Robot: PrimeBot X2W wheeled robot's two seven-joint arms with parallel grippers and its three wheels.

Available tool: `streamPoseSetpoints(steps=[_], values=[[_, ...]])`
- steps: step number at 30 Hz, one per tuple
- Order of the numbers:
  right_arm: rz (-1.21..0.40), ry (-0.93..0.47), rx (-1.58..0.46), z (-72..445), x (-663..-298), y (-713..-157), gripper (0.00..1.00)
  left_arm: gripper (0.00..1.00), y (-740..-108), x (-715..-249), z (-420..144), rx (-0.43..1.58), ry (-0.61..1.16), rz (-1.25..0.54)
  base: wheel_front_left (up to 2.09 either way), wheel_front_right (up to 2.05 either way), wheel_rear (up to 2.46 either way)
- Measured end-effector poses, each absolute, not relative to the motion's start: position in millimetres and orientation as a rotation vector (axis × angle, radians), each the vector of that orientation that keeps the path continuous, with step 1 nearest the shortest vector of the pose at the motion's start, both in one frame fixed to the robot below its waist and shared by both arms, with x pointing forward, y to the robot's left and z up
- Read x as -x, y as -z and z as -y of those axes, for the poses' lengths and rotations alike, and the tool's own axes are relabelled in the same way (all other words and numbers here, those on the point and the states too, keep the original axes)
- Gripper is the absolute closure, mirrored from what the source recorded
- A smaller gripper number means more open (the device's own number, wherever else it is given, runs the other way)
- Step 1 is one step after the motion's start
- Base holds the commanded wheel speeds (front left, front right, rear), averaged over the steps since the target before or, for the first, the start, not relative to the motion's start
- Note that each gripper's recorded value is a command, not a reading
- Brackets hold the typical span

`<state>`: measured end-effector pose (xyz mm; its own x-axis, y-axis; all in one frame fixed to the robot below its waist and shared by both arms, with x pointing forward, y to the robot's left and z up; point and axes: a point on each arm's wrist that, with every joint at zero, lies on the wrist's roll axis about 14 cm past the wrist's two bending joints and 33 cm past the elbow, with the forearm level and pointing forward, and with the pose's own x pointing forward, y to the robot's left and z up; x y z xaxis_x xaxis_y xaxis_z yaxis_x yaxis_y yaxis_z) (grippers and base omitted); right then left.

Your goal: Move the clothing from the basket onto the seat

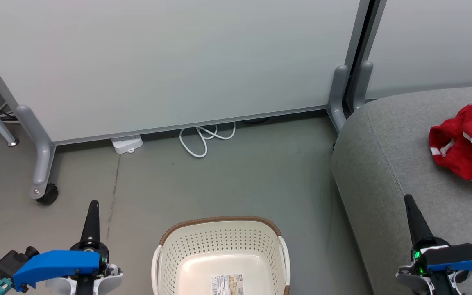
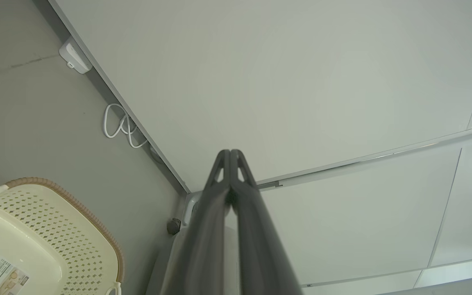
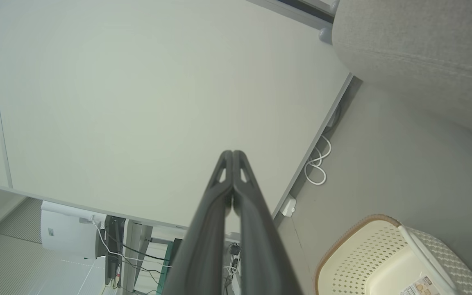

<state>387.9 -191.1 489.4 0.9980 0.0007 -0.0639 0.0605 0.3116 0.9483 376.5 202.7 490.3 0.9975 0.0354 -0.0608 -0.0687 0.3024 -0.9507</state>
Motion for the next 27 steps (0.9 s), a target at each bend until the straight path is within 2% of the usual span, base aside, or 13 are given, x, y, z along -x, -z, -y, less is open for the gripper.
streamPoseSetpoints(steps=[27], values=[[-0.027,0.021,-1.470,196.3,-388.0,-498.9,1.00,1.00,-496.6,-382.9,-200.9,1.474,-0.038,-0.025,0.00,0.00,0.00]])
